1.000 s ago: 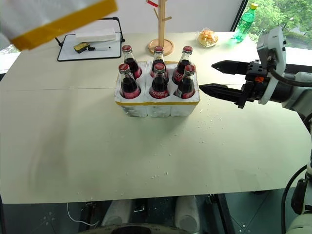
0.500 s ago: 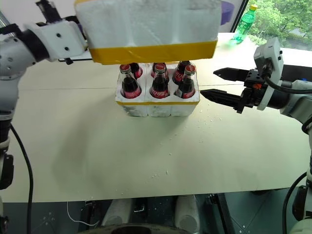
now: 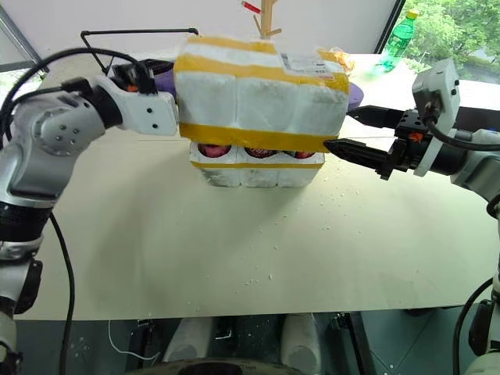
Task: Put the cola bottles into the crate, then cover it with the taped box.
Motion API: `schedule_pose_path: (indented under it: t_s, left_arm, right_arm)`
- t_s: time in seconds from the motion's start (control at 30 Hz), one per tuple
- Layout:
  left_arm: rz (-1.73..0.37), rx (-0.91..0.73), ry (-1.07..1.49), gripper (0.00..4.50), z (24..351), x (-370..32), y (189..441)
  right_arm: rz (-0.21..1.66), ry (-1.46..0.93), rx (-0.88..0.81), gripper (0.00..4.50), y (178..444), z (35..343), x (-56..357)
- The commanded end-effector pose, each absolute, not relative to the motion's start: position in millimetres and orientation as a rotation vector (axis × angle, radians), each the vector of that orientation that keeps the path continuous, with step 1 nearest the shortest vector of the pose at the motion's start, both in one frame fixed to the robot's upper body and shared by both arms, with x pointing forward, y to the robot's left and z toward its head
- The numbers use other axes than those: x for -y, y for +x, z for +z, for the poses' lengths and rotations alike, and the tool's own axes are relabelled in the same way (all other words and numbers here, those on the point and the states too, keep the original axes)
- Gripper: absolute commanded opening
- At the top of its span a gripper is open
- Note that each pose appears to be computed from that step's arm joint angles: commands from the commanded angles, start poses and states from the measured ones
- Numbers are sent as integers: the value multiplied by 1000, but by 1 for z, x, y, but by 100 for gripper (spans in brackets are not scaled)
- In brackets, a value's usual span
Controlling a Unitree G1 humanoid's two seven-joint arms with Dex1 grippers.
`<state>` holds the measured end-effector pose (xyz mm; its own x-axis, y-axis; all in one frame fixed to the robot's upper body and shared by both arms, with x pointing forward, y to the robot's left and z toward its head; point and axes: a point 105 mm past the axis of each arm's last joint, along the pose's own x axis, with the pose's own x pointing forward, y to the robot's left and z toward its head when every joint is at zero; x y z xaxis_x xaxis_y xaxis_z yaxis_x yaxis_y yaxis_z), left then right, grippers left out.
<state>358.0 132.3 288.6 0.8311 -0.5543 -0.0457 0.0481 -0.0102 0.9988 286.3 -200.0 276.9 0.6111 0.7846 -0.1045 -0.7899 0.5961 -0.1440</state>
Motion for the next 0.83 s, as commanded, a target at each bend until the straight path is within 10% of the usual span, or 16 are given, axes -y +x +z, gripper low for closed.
schedule_pose_path:
  t_s: [0.03,0.23,0.47,0.83]
  left_arm:
    - [-503,421,1434,437,299,-138,345]
    - [-718,246,1109,437,272,-152,317]
    - [-1104,-10,169,437,287,-184,253]
    - [-998,-102,-94,437,298,-240,248]
  right_arm:
    - [914,-213,8,450,281,289,201]
    - [920,-212,-5,450,277,288,203]
    - [910,-200,-70,450,276,273,216]
    - [992,-209,-105,450,274,254,207]
